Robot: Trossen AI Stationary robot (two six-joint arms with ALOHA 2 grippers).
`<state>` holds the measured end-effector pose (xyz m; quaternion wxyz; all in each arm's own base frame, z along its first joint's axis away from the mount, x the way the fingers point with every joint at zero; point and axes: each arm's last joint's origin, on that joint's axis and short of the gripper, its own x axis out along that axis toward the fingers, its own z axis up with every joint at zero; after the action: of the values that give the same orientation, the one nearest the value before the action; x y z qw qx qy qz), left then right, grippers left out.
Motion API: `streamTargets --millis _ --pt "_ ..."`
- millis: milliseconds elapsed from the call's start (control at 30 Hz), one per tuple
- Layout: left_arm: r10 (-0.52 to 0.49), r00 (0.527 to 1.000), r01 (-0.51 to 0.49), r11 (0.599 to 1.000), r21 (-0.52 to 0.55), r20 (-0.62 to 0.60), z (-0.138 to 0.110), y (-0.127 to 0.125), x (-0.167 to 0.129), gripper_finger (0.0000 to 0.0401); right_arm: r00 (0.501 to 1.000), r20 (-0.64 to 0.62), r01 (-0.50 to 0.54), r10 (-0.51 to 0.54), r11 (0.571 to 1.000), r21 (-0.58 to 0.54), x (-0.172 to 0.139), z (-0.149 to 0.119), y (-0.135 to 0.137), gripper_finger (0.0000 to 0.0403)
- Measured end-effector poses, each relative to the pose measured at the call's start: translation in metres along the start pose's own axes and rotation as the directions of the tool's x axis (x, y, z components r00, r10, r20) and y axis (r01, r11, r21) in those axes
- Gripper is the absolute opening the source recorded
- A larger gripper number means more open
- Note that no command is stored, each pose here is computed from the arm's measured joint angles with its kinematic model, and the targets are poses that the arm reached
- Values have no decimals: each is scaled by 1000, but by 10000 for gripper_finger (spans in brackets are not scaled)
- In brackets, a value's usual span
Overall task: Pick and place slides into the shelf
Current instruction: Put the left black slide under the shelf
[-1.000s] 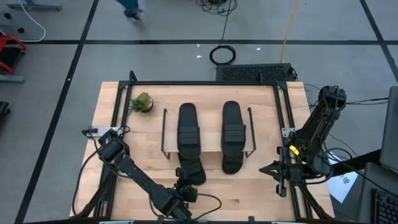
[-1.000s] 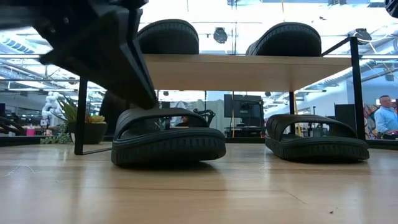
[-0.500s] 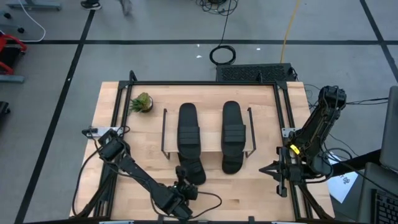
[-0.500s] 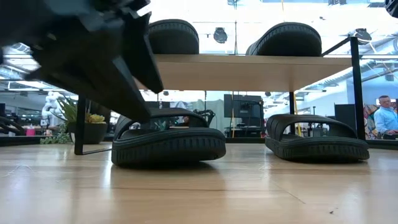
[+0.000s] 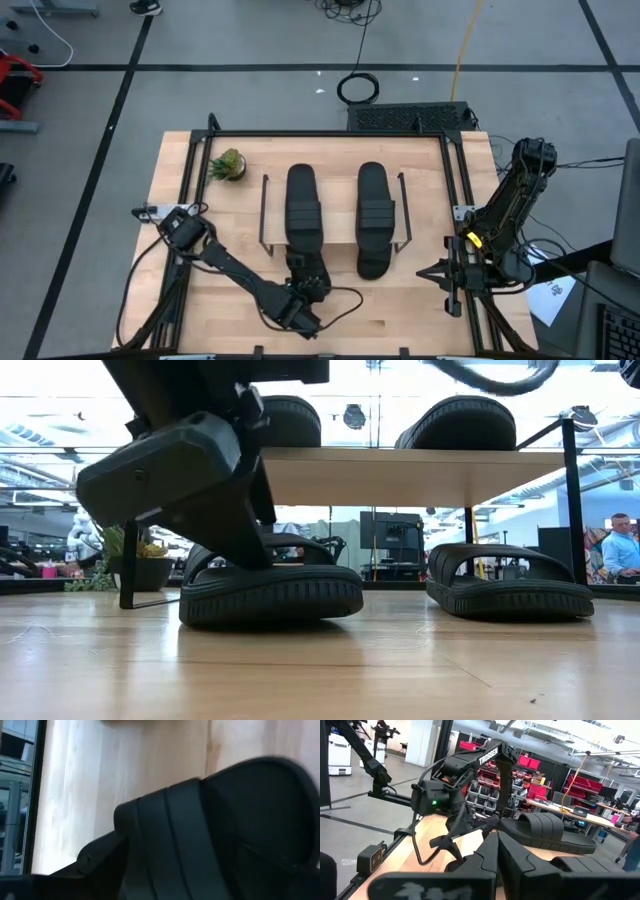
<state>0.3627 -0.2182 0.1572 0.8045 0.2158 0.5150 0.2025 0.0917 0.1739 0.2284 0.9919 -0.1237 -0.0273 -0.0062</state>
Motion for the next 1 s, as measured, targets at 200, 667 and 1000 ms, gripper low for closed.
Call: streamTargets --millis 200,667,1000 --pt "-1 999 1 1000 12 -49 1 8 7 300 1000 0 0 0 1000 -1 0 0 0 0" --pt "-89 987 95 995 42 -134 -3 8 11 37 1000 -1 -1 1 1000 -3 0 0 0 0" --pt "36 998 -30 992 124 -42 -10 0 -1 13 1000 0 -1 1 1000 -2 0 0 0 0"
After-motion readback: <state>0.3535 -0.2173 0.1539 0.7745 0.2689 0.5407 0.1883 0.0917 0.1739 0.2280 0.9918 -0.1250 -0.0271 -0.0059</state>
